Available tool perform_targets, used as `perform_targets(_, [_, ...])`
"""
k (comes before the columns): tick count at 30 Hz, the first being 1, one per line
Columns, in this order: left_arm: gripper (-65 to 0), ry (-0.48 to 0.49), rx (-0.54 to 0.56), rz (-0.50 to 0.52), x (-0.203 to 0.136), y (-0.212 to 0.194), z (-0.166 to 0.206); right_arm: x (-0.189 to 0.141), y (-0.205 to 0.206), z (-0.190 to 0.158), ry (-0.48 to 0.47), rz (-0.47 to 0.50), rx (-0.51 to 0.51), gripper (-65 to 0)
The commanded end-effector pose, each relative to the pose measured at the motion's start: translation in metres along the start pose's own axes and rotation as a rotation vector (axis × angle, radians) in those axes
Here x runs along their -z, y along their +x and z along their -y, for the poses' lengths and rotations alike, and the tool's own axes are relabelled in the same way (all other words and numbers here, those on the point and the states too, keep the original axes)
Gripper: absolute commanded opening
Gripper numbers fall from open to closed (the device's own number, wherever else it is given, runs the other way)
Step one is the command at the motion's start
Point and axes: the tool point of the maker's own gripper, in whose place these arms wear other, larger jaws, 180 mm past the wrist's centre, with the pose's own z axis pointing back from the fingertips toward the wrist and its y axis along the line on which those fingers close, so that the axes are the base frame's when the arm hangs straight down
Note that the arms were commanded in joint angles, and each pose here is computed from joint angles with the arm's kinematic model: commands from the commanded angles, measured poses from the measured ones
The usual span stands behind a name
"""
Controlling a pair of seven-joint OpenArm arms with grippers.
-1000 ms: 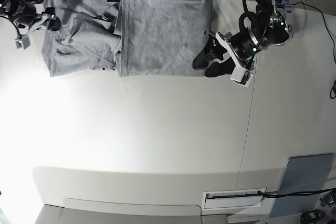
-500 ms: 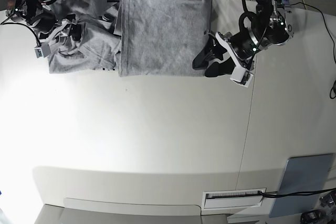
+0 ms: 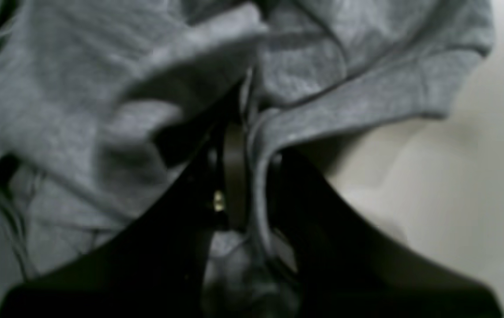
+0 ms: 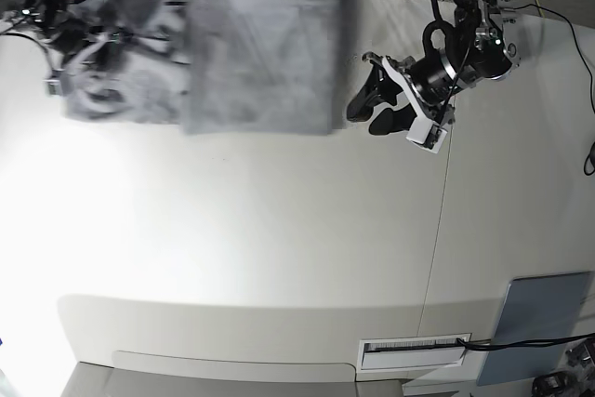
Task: Fold the T-shirt properly
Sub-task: 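Lift the strip's other end with the right gripper and fold it over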
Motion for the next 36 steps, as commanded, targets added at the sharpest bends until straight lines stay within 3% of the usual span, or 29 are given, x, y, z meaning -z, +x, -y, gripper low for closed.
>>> perform_targets(1, [-38.2,-0.013,0.017,0.046,-0.002,0.013,0.003,-0.011,0.019,0.006,-0.016,0.057,-0.021,-65.0])
perform_targets(7, [-38.2,-0.013,0.015,0.044,-0.002,0.012,0.003,-0.037,0.048,-0.011,-0.019,0.099,-0.117,-65.0])
perform_targets(16, [-38.2,0.014,0.033,0.018,-0.002,0.006,-0.001,-0.063,0.081,-0.133,0.168,0.238,-0.288,-65.0])
perform_targets(27, [-38.2,0.067,0.036,-0.084,-0.009,-0.029,-0.005,-0.045,0.059,-0.251,0.315,0.263,-0.342,-65.0])
perform_targets(36, [-38.2,0.086,0.015,-0.163,-0.018,-0.06,-0.003,-0.038,0.05,-0.31,0.338,0.307,-0.409,-65.0])
